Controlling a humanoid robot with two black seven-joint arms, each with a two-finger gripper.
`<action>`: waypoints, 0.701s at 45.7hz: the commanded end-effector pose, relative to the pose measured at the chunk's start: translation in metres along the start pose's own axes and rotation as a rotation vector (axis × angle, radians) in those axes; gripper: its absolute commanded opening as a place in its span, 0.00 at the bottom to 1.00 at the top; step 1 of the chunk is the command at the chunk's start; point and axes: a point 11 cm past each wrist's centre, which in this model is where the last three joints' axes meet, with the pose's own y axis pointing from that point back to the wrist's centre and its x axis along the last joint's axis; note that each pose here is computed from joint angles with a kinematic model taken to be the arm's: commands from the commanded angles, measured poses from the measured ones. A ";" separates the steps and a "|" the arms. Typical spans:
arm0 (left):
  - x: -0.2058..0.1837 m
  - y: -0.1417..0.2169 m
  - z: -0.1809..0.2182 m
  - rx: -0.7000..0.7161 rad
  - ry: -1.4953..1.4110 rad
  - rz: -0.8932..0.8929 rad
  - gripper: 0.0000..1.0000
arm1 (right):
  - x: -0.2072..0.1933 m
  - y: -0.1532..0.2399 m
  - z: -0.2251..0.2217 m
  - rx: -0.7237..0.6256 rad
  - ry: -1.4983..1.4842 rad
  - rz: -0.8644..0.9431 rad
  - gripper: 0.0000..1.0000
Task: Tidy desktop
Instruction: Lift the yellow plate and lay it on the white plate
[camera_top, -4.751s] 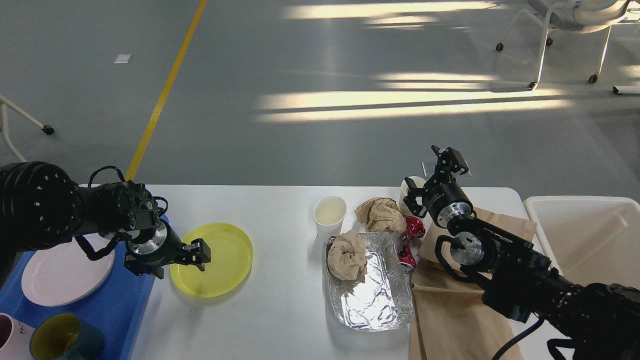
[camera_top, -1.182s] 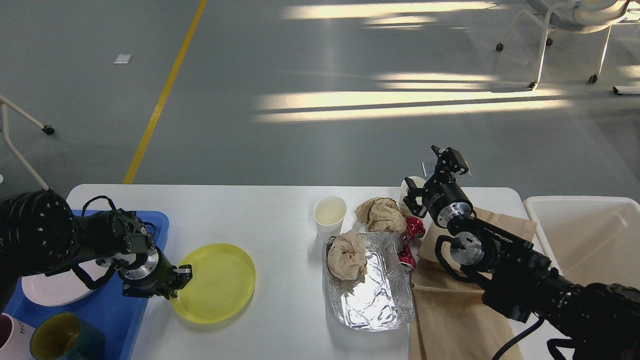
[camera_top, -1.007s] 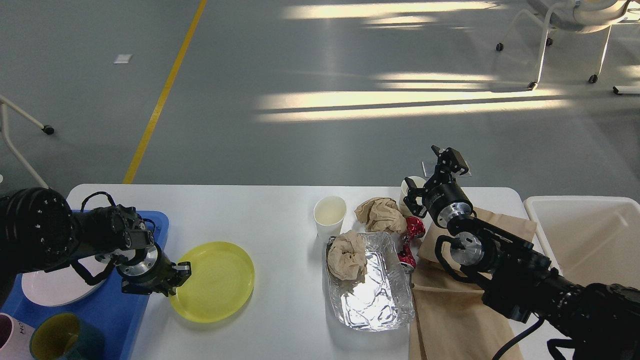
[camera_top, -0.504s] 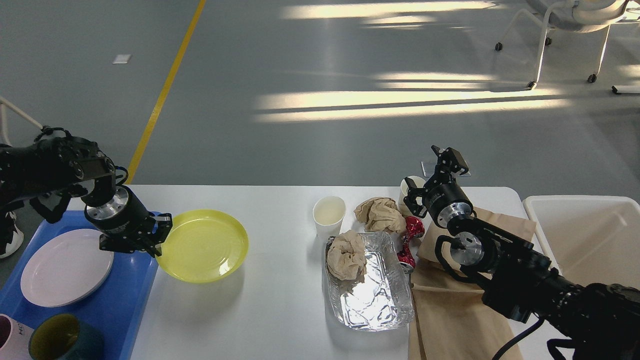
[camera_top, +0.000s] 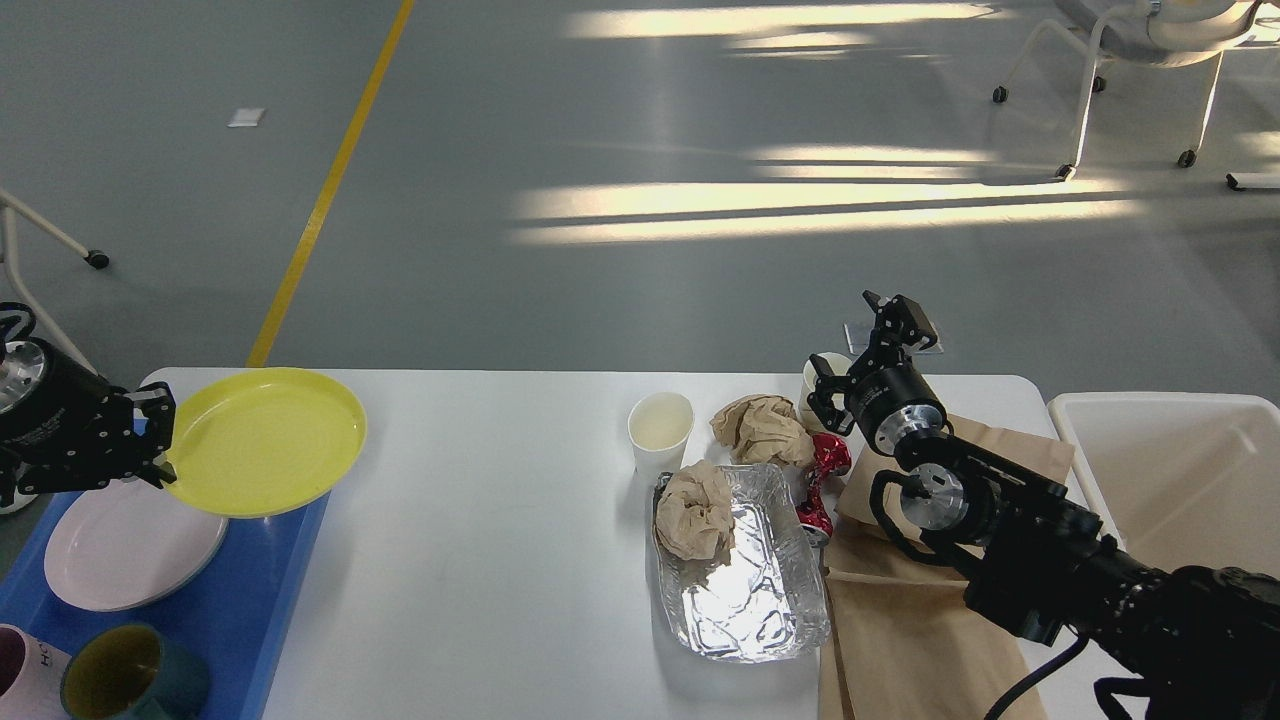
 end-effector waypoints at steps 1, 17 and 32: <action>0.017 -0.005 -0.024 0.047 0.033 0.099 0.00 | 0.000 0.000 0.000 0.000 0.000 0.000 1.00; 0.020 -0.026 -0.046 0.131 0.086 0.172 0.00 | 0.000 0.000 0.000 0.000 0.000 0.000 1.00; 0.021 -0.025 -0.079 0.178 0.146 0.190 0.01 | 0.000 0.000 0.000 0.000 0.000 0.000 1.00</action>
